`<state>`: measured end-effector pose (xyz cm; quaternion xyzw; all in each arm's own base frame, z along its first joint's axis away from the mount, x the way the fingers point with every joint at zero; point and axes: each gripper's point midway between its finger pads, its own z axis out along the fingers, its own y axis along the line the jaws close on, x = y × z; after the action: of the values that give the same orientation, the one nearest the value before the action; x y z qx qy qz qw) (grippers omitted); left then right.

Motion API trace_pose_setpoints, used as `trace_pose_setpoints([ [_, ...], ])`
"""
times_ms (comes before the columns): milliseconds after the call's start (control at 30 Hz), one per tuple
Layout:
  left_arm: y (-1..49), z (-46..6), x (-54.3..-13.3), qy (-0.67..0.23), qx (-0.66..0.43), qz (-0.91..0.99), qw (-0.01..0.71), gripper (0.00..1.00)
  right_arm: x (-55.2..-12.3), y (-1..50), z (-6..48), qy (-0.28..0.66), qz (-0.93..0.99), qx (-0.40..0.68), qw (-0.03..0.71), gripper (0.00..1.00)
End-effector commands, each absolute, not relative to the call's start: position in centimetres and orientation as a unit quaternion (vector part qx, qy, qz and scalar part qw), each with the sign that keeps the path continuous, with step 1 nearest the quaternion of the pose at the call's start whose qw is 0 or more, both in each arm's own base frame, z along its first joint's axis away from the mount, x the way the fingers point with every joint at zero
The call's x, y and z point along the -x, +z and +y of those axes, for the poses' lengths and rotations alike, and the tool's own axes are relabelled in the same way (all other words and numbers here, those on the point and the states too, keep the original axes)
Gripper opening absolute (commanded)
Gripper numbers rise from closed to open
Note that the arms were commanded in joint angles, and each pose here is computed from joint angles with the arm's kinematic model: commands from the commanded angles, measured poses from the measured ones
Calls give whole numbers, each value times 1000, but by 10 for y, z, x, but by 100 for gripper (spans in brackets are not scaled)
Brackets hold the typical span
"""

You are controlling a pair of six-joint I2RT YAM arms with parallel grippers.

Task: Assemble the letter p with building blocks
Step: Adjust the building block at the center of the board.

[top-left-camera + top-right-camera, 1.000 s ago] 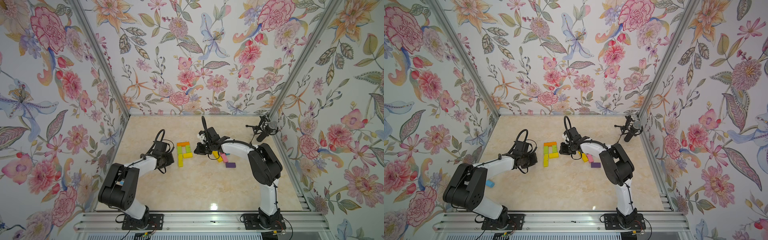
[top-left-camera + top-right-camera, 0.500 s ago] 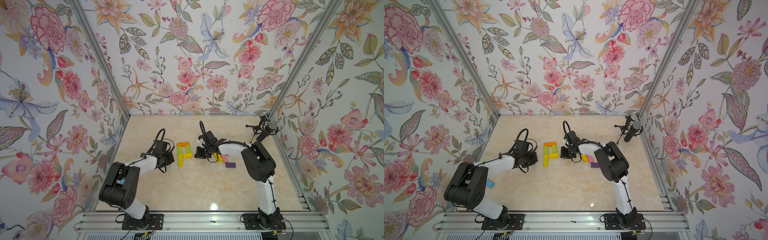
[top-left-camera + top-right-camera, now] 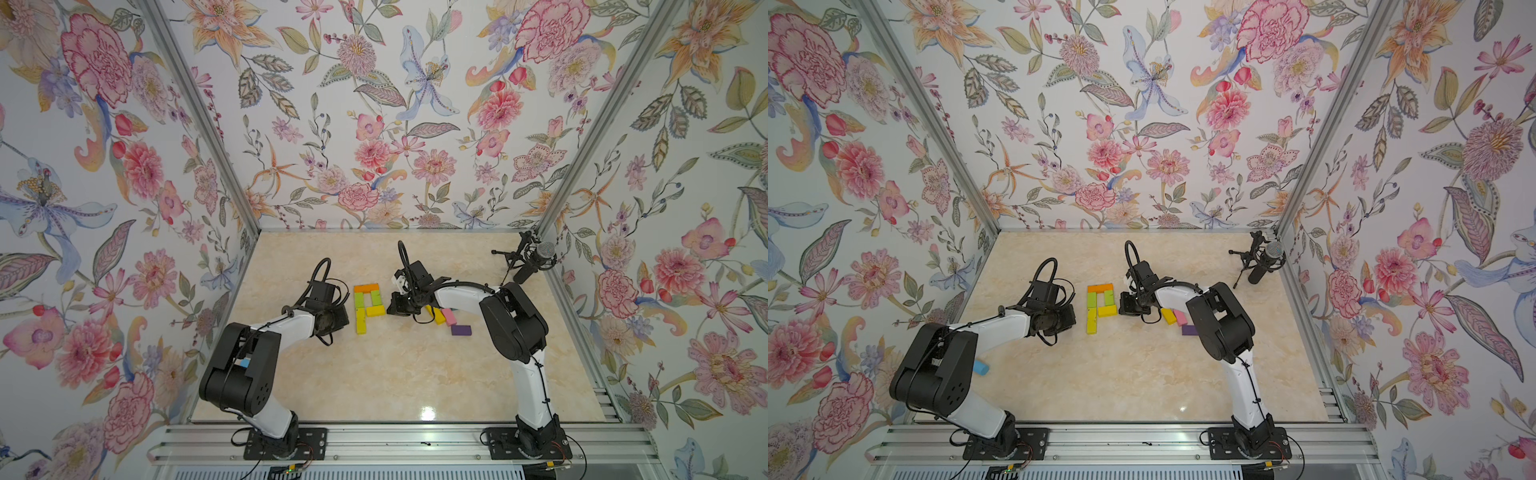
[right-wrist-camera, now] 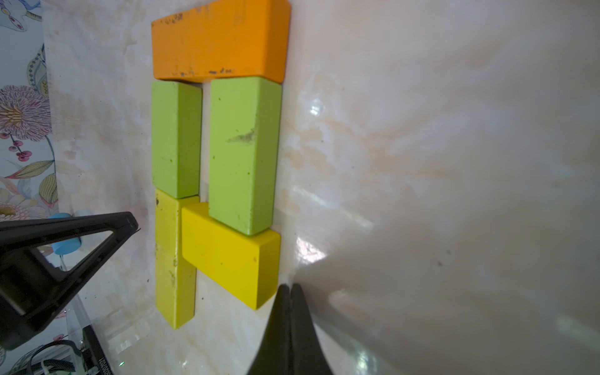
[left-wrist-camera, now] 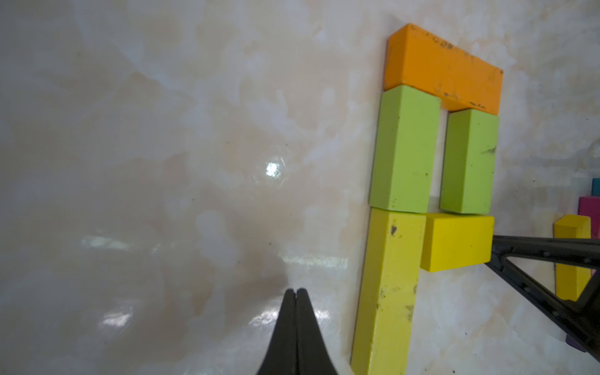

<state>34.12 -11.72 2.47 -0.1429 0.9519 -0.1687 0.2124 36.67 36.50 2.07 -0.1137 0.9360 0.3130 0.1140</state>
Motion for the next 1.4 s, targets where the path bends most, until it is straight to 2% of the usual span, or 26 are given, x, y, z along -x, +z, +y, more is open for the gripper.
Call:
trace_pose_setpoints([
  [0,22,-116,-346,-172,145,951,212,0,-359,0,364,297,944,113,92,1],
  [1000,21,-117,-344,-174,144,951,209,0,-360,-1,375,307,941,117,87,1],
  [1367,25,-115,-348,-169,145,951,214,0,-361,15,359,297,943,108,108,1],
])
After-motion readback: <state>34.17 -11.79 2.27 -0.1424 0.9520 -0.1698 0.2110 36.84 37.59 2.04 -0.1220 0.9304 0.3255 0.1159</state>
